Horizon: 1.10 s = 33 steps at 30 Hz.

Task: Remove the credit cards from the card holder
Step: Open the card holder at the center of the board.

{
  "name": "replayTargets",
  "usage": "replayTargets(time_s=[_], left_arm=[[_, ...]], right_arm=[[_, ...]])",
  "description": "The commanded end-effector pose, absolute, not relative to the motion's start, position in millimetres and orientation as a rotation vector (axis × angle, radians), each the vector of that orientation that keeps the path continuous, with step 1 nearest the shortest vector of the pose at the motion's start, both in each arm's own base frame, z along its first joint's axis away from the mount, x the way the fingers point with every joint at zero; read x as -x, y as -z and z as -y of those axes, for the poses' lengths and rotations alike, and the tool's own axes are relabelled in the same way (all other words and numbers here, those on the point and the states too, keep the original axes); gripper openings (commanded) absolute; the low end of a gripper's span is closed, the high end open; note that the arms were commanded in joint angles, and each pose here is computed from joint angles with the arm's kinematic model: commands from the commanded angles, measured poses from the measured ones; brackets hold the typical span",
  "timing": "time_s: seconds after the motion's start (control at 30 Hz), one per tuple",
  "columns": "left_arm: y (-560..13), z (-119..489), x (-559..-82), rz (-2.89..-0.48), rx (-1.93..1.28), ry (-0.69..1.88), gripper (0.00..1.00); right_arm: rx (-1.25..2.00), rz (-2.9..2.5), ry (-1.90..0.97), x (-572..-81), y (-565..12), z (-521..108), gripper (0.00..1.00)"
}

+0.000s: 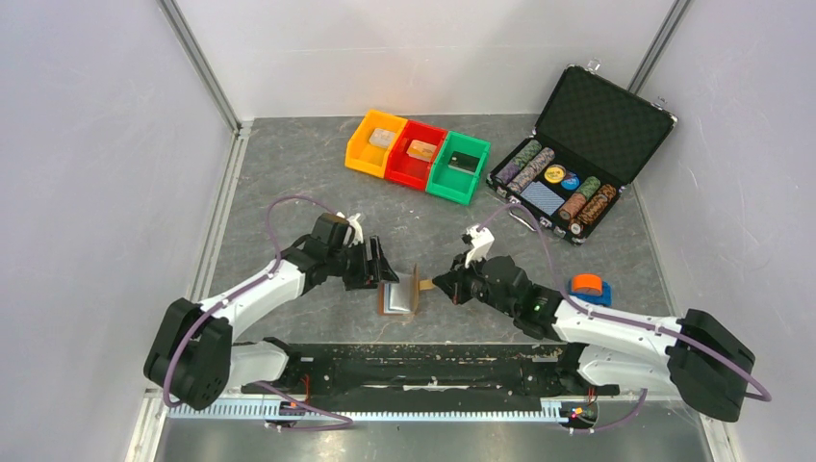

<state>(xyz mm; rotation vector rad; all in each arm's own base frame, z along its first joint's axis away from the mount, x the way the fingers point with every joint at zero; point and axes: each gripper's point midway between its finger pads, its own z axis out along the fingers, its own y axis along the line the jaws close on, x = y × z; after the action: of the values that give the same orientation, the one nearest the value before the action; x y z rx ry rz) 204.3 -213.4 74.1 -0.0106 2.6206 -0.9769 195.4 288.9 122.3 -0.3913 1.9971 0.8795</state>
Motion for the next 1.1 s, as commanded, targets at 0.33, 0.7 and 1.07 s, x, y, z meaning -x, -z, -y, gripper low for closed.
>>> replayTargets(time_s=[0.33,0.7,1.07], left_arm=[[-60.0,207.2,-207.7,-2.649,0.063,0.914,0.72],[-68.9,228.8,-209.9,-2.596,0.05,1.1,0.72],[-80.9,241.3,-212.9,-2.54,0.03,1.188,0.88]], right_arm=[[0.293,-2.133,-0.602,-196.2,-48.4,-217.4,0.0],[0.294,-2.117,-0.616,-197.4,-50.1,-216.3,0.0],[0.298,-2.097,-0.639,-198.6,-58.1,-220.3,0.0]])
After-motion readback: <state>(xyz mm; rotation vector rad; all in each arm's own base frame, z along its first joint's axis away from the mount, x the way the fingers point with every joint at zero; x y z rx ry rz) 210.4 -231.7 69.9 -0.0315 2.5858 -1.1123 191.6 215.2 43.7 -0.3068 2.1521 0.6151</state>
